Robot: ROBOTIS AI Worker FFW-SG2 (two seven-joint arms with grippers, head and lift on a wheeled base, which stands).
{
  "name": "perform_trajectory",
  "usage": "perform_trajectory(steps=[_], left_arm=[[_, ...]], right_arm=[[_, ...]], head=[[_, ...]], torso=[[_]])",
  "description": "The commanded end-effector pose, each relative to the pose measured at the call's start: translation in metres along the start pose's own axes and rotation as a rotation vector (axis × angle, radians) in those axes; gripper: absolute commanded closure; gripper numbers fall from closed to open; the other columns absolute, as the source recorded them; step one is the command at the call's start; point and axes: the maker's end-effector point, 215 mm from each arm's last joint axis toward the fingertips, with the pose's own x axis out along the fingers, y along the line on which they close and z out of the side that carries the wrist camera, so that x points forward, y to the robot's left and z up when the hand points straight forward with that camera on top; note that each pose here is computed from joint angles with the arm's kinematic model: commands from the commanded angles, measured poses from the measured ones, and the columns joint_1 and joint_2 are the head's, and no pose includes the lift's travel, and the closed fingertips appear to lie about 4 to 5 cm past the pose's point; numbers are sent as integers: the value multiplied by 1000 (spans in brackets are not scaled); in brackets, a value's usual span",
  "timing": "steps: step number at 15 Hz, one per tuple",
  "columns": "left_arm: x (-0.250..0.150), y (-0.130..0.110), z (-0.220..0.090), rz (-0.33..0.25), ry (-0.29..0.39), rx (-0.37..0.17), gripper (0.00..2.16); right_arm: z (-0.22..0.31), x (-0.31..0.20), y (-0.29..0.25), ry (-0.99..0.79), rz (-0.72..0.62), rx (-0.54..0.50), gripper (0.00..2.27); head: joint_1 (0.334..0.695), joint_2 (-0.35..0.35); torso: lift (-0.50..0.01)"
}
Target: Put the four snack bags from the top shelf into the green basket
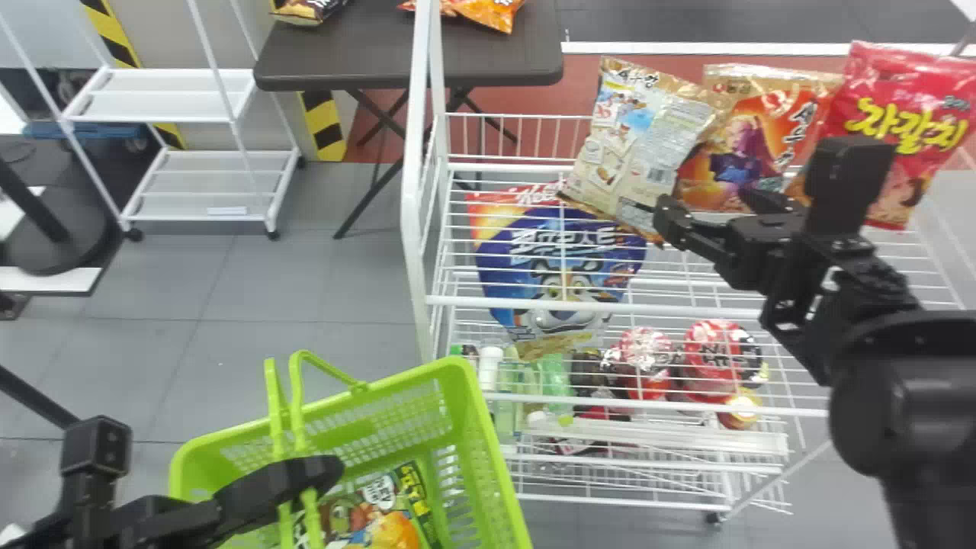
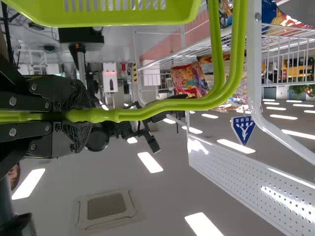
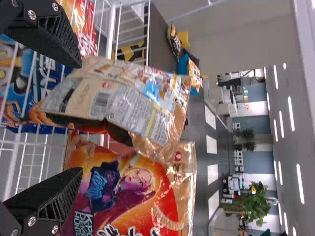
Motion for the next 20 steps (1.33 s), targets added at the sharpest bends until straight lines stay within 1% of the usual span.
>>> perform_trajectory(steps=[1,3,5,6,7,8,9,10,11,13,17,20], left_arm=[[-1,-1,0,-8,-1,0,2145],[-1,0,0,-9,-2,0,2145],[0,0,0,-9,1,-1,2145],[0,1,0,-8,2,-2,2145],[0,1,1,-8,1,0,2145],[0,2,1,-8,0,2,2145],[-3,4,2,-5,-4,3,2145],[-4,6,2,-3,-5,1,2145],[-4,6,3,-3,-7,2,2145],[-4,6,3,-3,-6,1,2145],[-3,5,4,-5,-5,4,2145],[-4,6,6,-4,-8,6,2145]], right_arm=[[3,24,2,-26,4,2,63],[5,45,12,-33,15,-19,66],[3,67,24,-26,33,-15,70],[0,74,34,-15,48,-18,113],[-2,78,39,-8,52,-26,289],[-1,80,44,-8,51,-30,576],[-2,81,44,-3,46,-39,977],[-3,82,46,0,48,-44,1700],[-6,82,47,8,39,-42,2105],[-7,82,47,12,32,-58,2253],[-5,75,50,-18,44,-62,2253],[9,54,57,-65,63,-55,2253]], head=[[695,-23],[695,-18],[695,-3],[695,6],[695,13],[695,29],[695,35],[695,42],[695,47],[695,56],[695,58],[695,62]], torso=[[0],[0],[0],[0],[0],[0],[0],[0],[0],[0],[0],[0]])
